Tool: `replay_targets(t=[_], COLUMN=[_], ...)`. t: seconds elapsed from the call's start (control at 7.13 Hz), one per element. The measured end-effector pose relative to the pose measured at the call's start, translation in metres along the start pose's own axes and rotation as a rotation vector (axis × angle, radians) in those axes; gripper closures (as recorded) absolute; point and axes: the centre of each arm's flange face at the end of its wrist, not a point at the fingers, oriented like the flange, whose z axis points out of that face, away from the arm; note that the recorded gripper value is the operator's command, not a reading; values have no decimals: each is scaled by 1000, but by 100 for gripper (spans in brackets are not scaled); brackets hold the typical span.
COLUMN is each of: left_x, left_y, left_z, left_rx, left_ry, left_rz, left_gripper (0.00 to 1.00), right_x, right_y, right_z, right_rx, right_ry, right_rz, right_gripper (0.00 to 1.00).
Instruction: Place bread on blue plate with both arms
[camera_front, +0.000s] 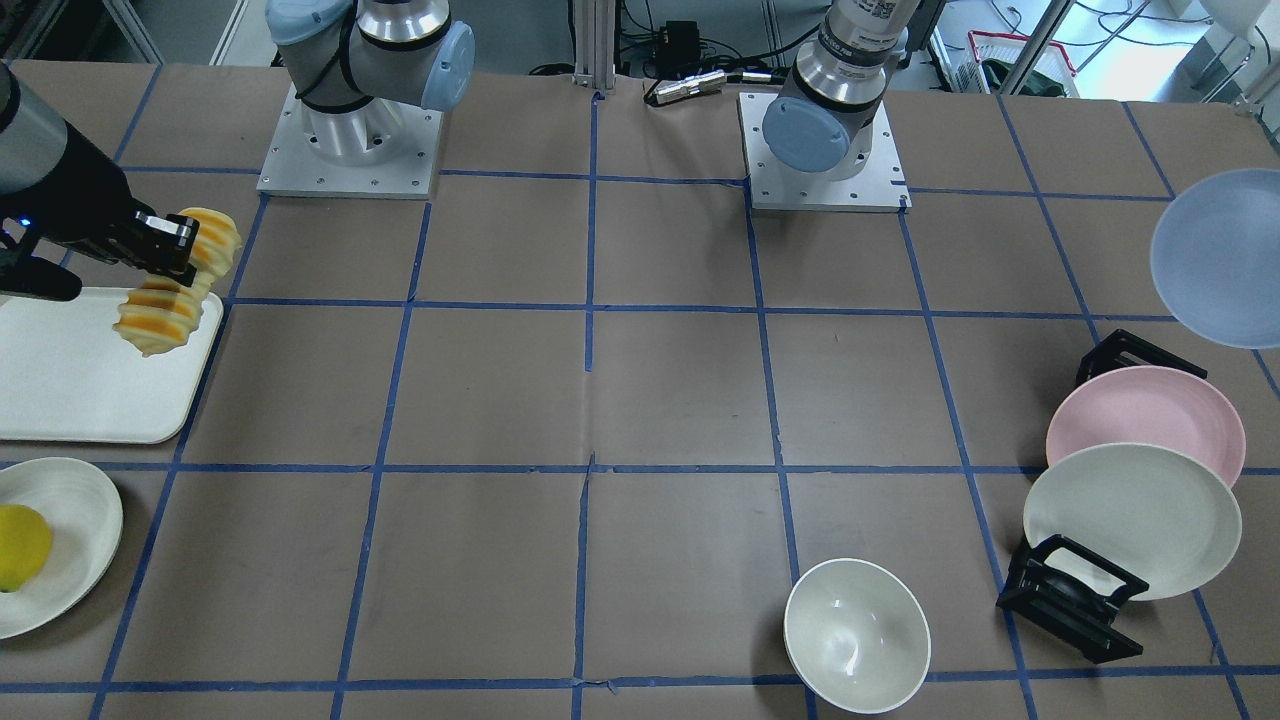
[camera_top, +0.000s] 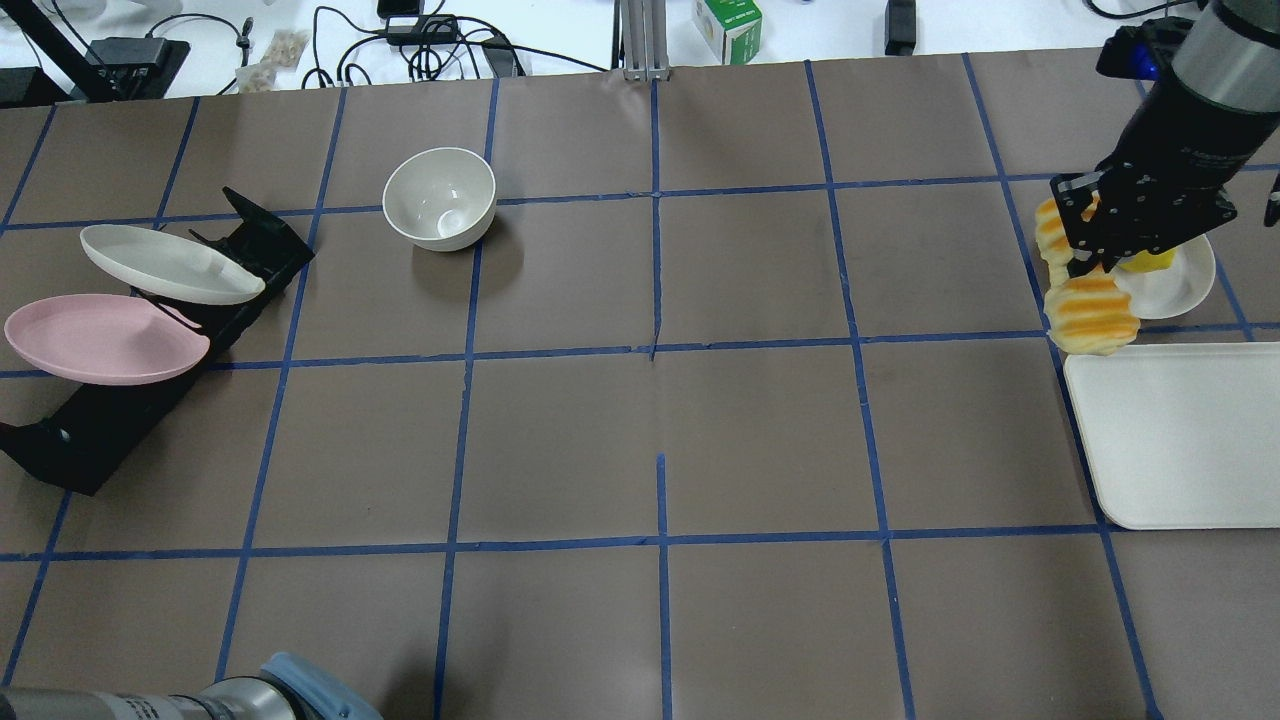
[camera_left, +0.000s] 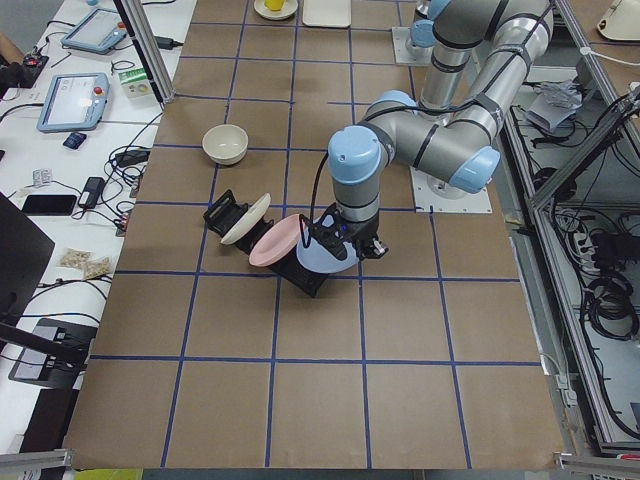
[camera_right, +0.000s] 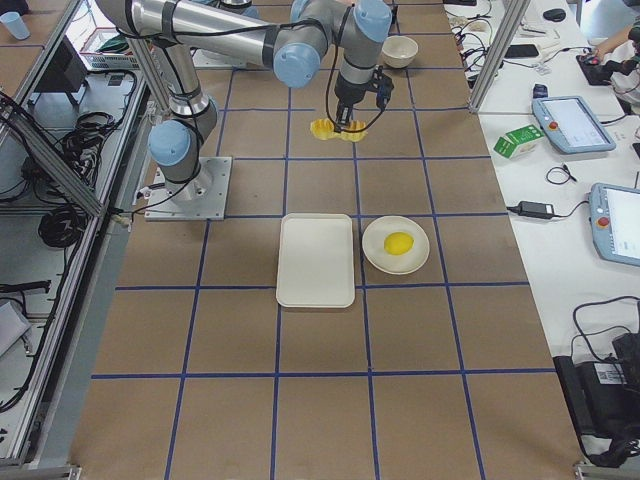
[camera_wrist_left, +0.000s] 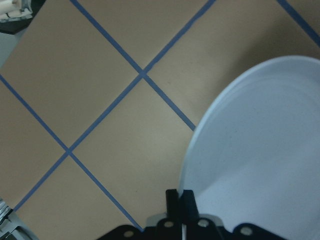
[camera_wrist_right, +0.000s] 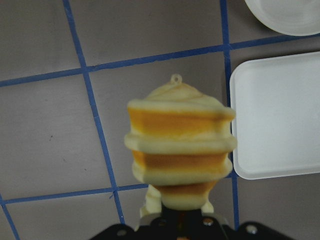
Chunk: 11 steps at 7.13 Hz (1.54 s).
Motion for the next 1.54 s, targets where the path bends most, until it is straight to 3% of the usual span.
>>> replay_targets(t=[0.42,0.7,0.98,1.26,1.54], left_x=[125,246,365,452,504], left_y=[22,50,97,146,185], left_z=[-11,24,62,112,158], left_rx=[12,-61,-117,-90,-91], left_ry=[165,269,335,370,472], left_rz=[282,468,576,672,706], left_gripper=[100,100,100,100,100], right_x=[-36,-52,-56,-56,-57], right_y=[7,10,10,10,9], right_z=[0,3,7,9,10], right_rx=[4,4,-2,-6,-10], right_ry=[11,16,15,15,15], right_rz=[-28,-35,-38,-40,-40], right_gripper=[100,100,100,100,100])
